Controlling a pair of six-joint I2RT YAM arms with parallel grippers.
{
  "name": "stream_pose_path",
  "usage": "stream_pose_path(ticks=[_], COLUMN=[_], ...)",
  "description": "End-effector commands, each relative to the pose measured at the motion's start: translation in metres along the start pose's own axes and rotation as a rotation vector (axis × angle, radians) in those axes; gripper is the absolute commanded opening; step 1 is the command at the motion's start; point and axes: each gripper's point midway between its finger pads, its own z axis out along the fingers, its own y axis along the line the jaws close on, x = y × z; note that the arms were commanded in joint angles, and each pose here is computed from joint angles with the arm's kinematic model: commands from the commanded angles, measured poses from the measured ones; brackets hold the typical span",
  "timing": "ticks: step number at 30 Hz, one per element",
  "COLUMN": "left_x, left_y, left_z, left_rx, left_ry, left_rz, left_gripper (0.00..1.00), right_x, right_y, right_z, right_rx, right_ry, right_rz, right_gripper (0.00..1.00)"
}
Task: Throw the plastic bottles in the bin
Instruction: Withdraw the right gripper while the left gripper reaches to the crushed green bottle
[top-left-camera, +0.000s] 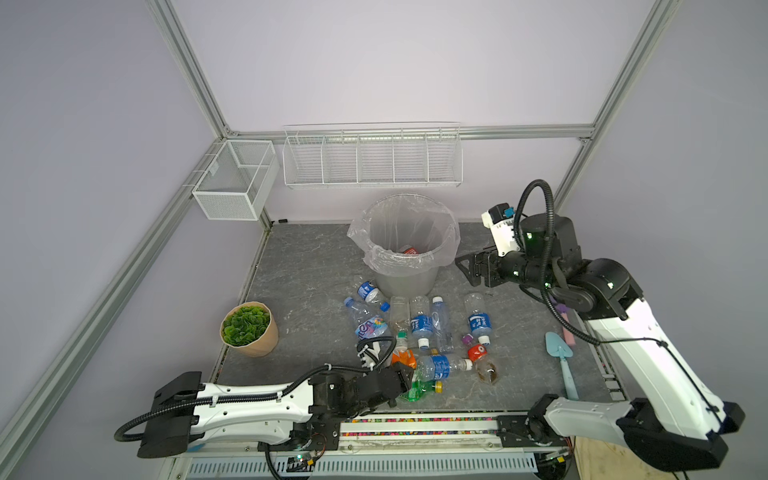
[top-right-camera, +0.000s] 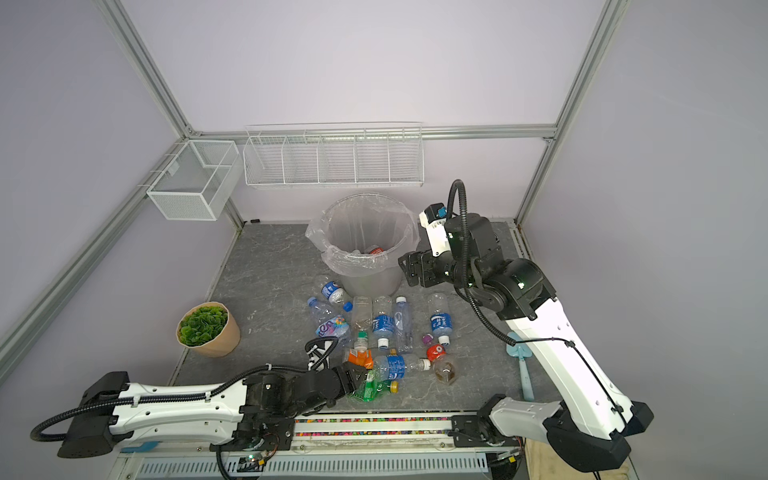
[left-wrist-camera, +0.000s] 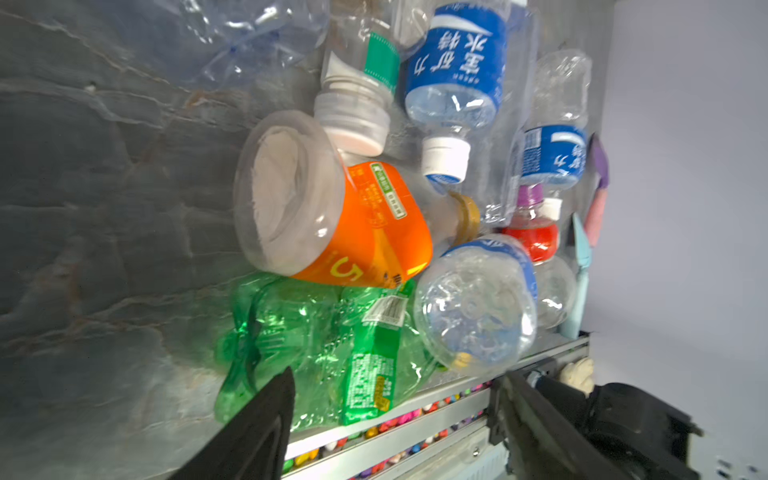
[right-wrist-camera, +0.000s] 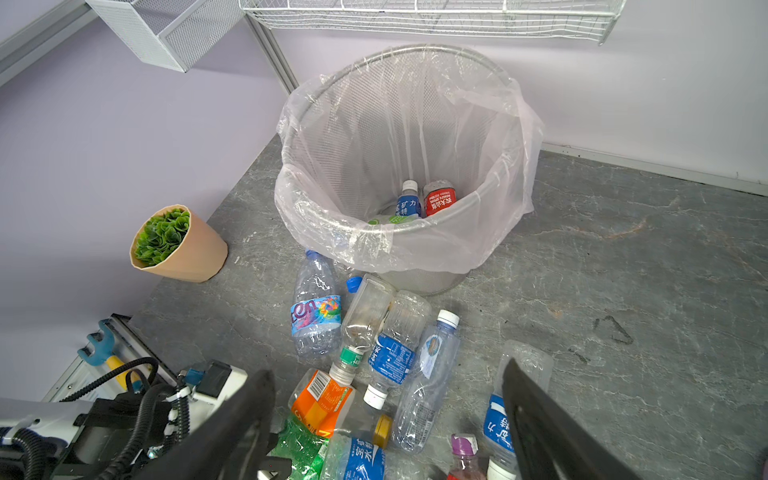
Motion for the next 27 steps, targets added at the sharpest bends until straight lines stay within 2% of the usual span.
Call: stream_pose_path(ticks=[1,8,17,22,27], left_x=[0.009,0.023,0.018,0.034,0.042], left_y=[-0.001,0.004,-0.02,-0.009,-0.007], left_z=[0.005,0.012,-0.014,-0.002,0.004], left_rx=[0.007,-0.01,-0.024,0.01,0.0], left_ry=[0.015,0.031,-0.032,0.007,0.012], left_rz=[-0.107,-0.126,-0.043,-0.123,-0.129], left_gripper=[0.79,0.79,0.8,0.8,0.8], right_x=[-0.004,-0.002,0.0,0.001,0.002], right_y=[-0.005,-0.004,-0.006,-0.006,-0.008], right_z=[-0.002,0.003,0.007,0.005,0.003], right_rx=[0.016,0.011,0.013,0.014,0.02], right_ry=[-0.027,-0.016,-0.014,-0.015,-0.016], right_rz=[0.015,0.018,0.027,0.031,0.031], right_gripper=[0.88,0.88,0.88,0.88,0.88])
